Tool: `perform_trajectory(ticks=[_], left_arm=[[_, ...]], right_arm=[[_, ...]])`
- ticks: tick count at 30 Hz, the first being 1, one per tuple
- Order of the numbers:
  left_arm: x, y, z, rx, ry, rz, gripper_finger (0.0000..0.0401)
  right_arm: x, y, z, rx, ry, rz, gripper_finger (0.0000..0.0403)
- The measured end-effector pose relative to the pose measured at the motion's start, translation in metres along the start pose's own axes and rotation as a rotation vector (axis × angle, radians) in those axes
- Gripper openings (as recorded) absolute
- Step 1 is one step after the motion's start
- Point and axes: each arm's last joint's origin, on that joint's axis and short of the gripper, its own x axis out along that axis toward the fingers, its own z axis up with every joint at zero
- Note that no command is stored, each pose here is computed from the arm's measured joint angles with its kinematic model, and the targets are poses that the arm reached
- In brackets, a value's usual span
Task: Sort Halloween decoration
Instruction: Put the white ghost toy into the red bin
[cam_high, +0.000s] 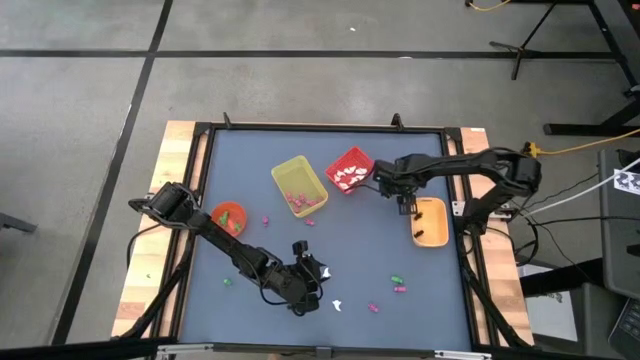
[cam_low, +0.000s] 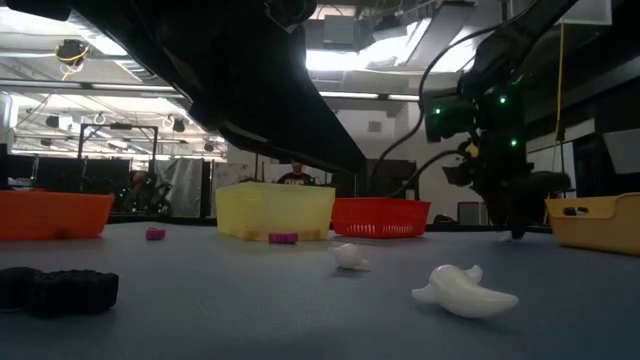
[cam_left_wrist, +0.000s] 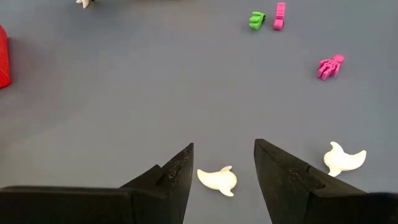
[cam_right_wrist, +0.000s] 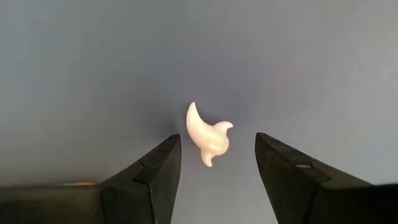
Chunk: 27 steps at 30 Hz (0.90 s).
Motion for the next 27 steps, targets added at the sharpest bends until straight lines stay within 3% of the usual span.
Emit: perform_trajectory(ticks=[27], left_arm=[[-0.0001,-0.0002,0.0001,-0.001,0.000,-0.001,0.0153]], right_arm=[[0.0020,-0.0006,0.0025,0.000,-0.011,-0.006,0.0204]])
